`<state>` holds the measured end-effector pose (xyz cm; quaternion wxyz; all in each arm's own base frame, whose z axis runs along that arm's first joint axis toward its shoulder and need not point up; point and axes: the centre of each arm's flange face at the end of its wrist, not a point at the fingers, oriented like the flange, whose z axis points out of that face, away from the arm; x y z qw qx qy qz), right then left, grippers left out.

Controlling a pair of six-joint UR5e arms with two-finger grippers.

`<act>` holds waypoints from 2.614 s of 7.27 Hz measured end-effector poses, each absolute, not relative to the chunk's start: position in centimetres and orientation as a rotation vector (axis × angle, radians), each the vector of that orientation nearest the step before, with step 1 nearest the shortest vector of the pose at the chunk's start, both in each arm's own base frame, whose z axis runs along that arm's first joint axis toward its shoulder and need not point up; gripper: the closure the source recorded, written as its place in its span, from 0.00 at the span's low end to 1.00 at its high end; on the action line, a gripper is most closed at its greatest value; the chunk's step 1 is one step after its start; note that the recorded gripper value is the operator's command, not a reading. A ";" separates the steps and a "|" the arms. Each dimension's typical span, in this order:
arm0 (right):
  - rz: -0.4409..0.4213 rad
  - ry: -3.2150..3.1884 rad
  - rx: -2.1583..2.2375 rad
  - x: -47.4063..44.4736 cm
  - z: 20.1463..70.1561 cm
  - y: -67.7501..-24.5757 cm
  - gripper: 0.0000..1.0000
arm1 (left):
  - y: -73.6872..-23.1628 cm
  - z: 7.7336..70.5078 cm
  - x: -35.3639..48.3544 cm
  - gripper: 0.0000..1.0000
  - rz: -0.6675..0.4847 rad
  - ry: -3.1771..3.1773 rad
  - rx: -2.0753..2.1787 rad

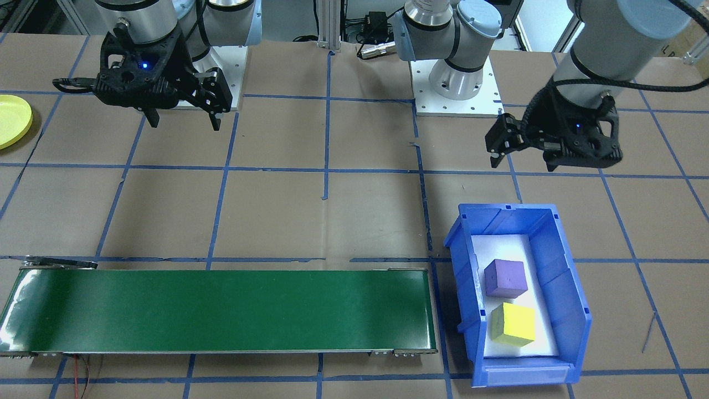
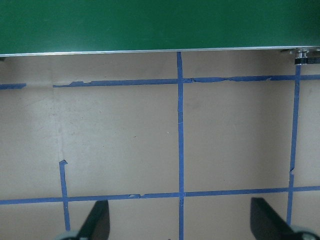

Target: Move block left to right into plate

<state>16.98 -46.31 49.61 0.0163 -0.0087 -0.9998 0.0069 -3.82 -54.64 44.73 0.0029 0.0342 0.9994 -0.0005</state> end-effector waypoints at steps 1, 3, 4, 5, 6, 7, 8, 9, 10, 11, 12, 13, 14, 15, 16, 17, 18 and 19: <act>0.021 -3.109 -0.027 17.0 49.6 -46.3 0.00 | -56.8 42.6 -2.9 0.00 -0.026 3.126 0.152; 0.022 -3.109 -0.027 17.0 49.6 -46.3 0.00 | -60.7 37.6 -1.9 0.00 -0.058 3.118 0.187; 0.022 -3.109 -0.027 17.0 49.6 -46.3 0.00 | -61.9 35.4 -1.6 0.00 -0.051 3.119 0.190; 0.022 -3.109 -0.027 17.0 49.6 -46.3 0.00 | -62.6 33.4 -1.4 0.00 -0.024 3.122 0.189; 0.022 -3.109 -0.026 17.0 49.6 -46.3 0.00 | -63.2 31.8 -1.3 0.00 -0.002 3.125 0.188; 0.022 -3.109 -0.026 17.0 49.6 -46.3 0.00 | -63.8 30.2 -1.1 0.00 0.007 3.126 0.188; 0.022 -3.108 -0.026 17.0 49.6 -46.3 0.00 | -64.2 29.0 -1.1 0.00 0.016 3.128 0.188; 0.021 -3.108 -0.025 17.0 49.6 -46.3 0.00 | -64.4 28.1 -1.0 0.00 0.031 3.130 0.187; 0.018 -3.108 -0.025 17.0 49.5 -46.3 0.00 | -64.6 27.2 -1.0 0.00 0.046 3.132 0.186; 0.017 -3.108 -0.026 17.0 49.4 -46.3 0.00 | -64.5 26.3 -1.0 0.00 0.059 3.134 0.186; 0.015 -3.107 -0.027 17.0 49.4 -46.2 0.00 | -64.4 25.5 -1.0 0.00 0.072 3.137 0.185; 0.014 -3.107 -0.027 17.0 49.4 -46.2 0.00 | -64.1 24.6 -1.1 0.00 0.084 3.138 0.184; 0.014 -3.107 -0.027 17.0 49.4 -46.2 0.00 | -63.9 23.8 -1.0 0.15 0.092 3.139 0.183; 0.015 -3.107 -0.027 17.0 49.4 -46.2 0.00 | -63.7 23.1 -1.0 0.40 0.087 3.138 0.181; 0.015 -3.108 -0.027 17.0 49.4 -46.2 0.00 | -63.6 22.7 -0.9 0.69 0.077 3.136 0.184; 0.015 -3.108 -0.026 17.0 49.4 -46.2 0.00 | -63.5 22.6 -0.8 0.77 0.072 3.130 0.190; 0.014 -3.108 -0.025 17.0 49.4 -46.2 0.00 | -63.5 22.8 -0.7 0.76 0.065 3.120 0.192; 0.014 -3.107 -0.025 17.0 49.3 -46.2 0.00 | -63.6 24.4 -0.6 0.76 0.023 3.105 0.191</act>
